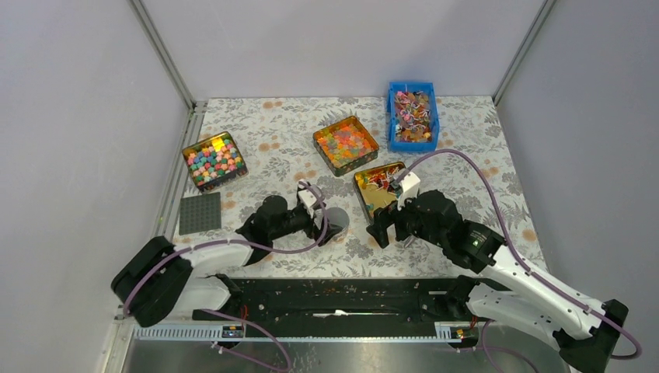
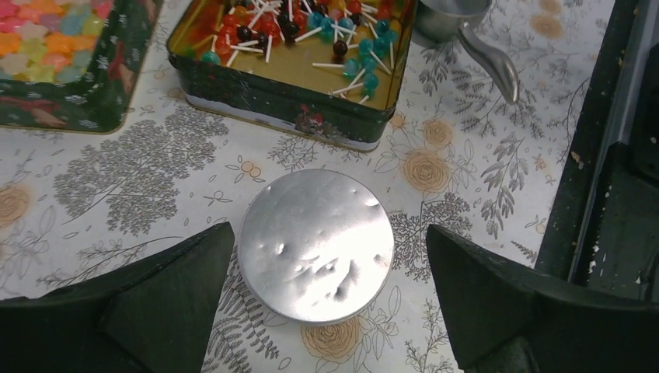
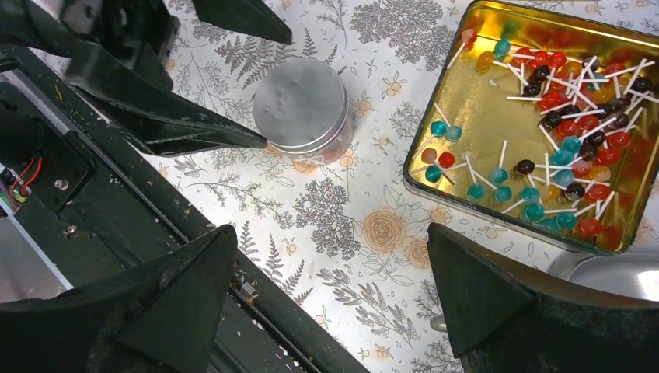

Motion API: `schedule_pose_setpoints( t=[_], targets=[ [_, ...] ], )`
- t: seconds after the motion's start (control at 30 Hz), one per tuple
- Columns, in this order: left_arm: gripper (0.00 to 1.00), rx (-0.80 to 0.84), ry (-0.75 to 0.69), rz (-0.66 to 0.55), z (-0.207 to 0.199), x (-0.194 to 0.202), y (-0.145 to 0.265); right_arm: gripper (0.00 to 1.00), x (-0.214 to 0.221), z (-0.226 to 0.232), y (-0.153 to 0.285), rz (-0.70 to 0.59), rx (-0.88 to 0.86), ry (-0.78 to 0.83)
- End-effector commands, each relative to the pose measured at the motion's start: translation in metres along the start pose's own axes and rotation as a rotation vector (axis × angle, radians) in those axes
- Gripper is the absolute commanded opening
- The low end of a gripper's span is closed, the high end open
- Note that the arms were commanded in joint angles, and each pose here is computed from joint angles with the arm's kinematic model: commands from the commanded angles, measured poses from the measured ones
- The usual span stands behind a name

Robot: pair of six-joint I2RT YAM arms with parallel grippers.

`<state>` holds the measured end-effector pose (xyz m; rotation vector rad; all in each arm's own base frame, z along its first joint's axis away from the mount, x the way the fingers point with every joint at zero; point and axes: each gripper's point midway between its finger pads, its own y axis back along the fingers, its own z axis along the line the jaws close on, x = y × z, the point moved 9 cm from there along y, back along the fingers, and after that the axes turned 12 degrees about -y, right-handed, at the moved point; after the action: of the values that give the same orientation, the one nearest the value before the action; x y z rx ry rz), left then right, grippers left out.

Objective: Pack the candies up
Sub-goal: Reset both arms

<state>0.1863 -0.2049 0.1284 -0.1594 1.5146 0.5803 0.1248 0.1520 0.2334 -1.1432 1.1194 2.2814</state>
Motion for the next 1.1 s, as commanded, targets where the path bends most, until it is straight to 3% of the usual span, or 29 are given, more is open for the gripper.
schedule_pose_setpoints(
  t=[0.0,0.27,0.47,0.63,0.77,0.9,1.07],
  targets=[
    [0.99,-0.121,0.056,0.001,0.005,-0.008,0.017,1.00,-0.019,0.011,-0.003,-0.059,-0.064,0.014],
    [0.99,-0.240,0.217,-0.049,0.039,-0.028,0.045,1.00,-0.035,-0.003,-0.018,-0.118,-0.083,-0.138],
    [0.99,-0.424,0.300,-0.110,0.075,-0.037,0.081,1.00,-0.038,-0.047,-0.024,-0.181,0.043,-0.264],
    [0.99,-0.660,0.278,-0.112,0.094,-0.029,0.124,1.00,-0.034,-0.092,-0.012,-0.295,0.267,-0.312],
    [0.99,-0.840,0.226,-0.104,0.108,-0.021,0.156,1.00,-0.016,-0.125,-0.004,-0.319,0.467,-0.262],
    [0.99,-0.907,0.171,-0.045,0.117,-0.007,0.166,1.00,0.003,-0.150,0.002,-0.322,0.624,-0.240],
    [0.99,-0.931,0.120,-0.050,0.128,0.010,0.163,1.00,0.012,-0.171,-0.004,-0.437,0.656,-0.216]
  ],
)
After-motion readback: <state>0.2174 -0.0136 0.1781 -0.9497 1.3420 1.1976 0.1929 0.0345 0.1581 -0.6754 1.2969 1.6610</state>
